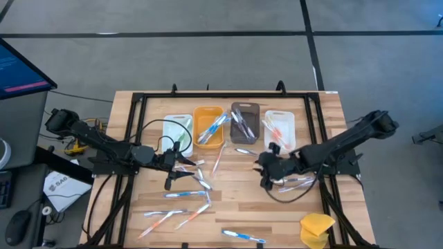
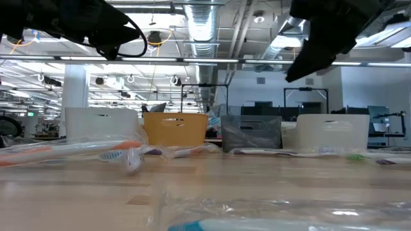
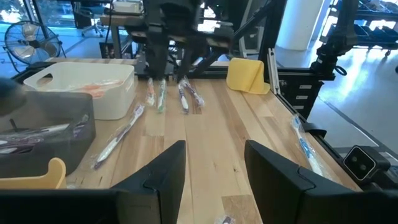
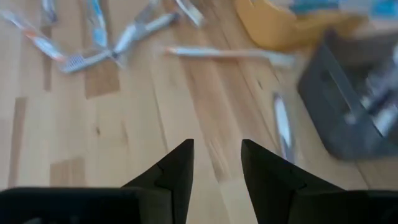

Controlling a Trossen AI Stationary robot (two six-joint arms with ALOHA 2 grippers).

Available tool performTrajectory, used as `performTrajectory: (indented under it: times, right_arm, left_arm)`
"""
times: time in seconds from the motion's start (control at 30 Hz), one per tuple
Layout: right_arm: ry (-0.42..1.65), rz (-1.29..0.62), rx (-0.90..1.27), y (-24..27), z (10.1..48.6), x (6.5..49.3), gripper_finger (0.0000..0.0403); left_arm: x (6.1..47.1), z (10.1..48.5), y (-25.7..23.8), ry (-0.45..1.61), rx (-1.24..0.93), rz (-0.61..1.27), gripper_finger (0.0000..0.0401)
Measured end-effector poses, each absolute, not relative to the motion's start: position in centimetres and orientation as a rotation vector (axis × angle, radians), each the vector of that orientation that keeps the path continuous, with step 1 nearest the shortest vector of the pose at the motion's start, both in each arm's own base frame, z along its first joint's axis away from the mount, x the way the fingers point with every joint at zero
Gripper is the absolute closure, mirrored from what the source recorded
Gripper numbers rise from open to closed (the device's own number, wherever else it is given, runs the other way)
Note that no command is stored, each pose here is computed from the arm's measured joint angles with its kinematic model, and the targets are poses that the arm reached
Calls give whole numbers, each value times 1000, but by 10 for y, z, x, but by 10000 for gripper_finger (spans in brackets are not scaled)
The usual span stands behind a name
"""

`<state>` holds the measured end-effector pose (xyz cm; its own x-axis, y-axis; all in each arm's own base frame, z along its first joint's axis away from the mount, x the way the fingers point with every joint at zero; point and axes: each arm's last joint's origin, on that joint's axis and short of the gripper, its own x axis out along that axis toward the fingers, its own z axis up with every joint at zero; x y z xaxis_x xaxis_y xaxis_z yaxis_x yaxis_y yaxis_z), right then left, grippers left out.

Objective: Pick & Place Toothbrushes
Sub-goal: Put the top blue toothbrush into the orange bin

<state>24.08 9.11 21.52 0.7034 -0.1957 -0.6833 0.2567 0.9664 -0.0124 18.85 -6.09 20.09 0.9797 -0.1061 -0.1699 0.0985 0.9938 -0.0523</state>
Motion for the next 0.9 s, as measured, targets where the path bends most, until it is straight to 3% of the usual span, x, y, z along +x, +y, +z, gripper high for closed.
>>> performTrajectory:
  times: [0.2,0.63,0.9]
  right_arm:
    - [700,-172,-64,102,208,254,274]
    - [675,-179,-52,99,209,258,274]
    - [626,-165,-44,101,213,262,274]
  left_arm:
    - [184,190,-59,203,-50,-99,243]
    - [180,182,-58,191,-217,-81,243]
    - [179,183,-62,199,-264,-204,243]
